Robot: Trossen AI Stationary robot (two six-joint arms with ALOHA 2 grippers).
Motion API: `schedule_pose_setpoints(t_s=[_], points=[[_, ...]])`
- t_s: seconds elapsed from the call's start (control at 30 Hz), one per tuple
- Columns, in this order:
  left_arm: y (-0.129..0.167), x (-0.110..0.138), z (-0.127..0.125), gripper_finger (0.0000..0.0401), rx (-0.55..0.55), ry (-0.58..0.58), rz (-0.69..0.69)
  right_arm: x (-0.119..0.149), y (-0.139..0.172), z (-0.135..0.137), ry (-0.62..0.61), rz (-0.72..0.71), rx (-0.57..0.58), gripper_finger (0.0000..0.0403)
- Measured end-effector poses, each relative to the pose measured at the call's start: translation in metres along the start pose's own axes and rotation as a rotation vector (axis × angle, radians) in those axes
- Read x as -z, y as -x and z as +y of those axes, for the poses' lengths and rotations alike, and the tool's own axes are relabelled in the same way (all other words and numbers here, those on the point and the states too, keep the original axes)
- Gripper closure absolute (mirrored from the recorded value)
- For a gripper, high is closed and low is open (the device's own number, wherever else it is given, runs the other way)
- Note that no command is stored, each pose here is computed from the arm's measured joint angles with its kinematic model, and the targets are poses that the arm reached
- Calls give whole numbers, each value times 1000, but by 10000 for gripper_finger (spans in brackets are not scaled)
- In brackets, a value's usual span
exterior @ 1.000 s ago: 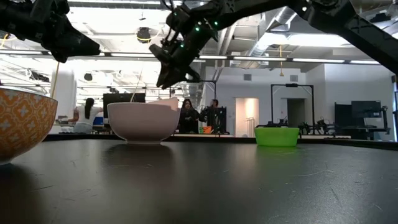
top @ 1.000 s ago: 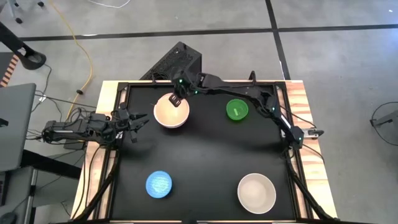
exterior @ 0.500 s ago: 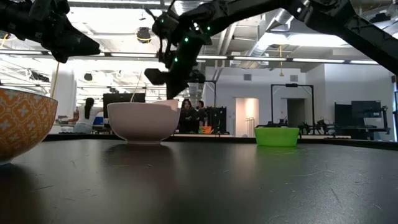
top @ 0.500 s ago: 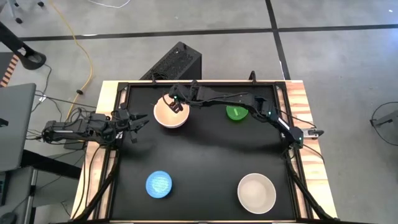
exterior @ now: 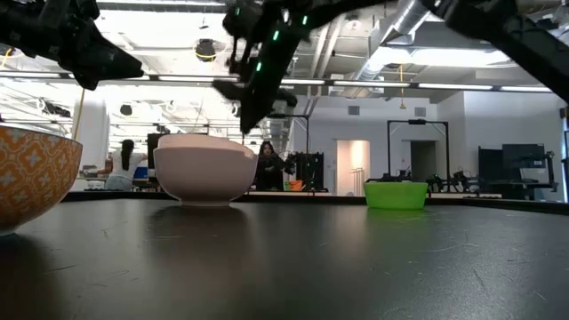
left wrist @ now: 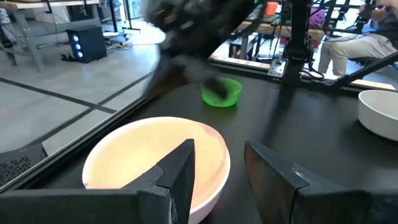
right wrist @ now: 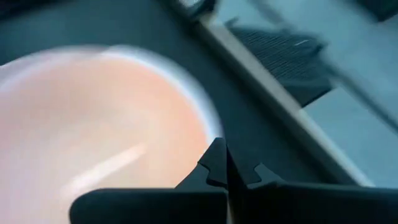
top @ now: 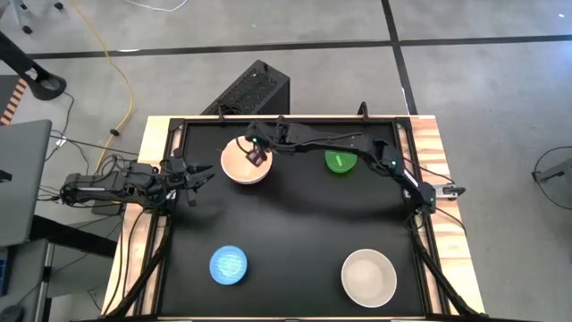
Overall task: Nest bowls inside each other
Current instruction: Stack the gray bowl on top of the light orange bowl
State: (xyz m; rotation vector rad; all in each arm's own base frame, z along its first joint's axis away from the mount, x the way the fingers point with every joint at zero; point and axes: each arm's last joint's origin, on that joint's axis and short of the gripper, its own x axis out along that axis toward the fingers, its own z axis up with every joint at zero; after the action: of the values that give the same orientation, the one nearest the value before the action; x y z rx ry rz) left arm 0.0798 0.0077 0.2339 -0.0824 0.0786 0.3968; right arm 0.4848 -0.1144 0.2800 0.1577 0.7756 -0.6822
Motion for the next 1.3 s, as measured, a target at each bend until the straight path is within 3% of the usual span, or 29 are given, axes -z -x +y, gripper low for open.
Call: schedule_pose_setpoints(t_s=[0.17, 0.27, 0.47, 0.63, 0.9, 1.13, 1.3], points=[[0, 2, 0, 273, 7, -3, 15, 14, 61, 21, 12, 190, -213, 397], [0, 2, -1, 273, 34, -3, 24, 31, 102, 35, 31, 330, -274, 397], [0, 2, -2, 273, 84, -9, 28, 80, 187, 69, 116, 550, -244, 397], [0, 2, -2, 273, 86, -12, 28, 114, 238, 99, -22, 582, -200, 397], [0, 2, -3, 273, 117, -26, 28, 184, 287, 138, -160, 620, -109, 397], [0, 1, -3, 273, 118, -37, 15, 248, 337, 113, -395, 622, 2, 397], [0, 1, -3, 273, 109, -39, 13, 286, 338, 84, -574, 639, 57, 397]])
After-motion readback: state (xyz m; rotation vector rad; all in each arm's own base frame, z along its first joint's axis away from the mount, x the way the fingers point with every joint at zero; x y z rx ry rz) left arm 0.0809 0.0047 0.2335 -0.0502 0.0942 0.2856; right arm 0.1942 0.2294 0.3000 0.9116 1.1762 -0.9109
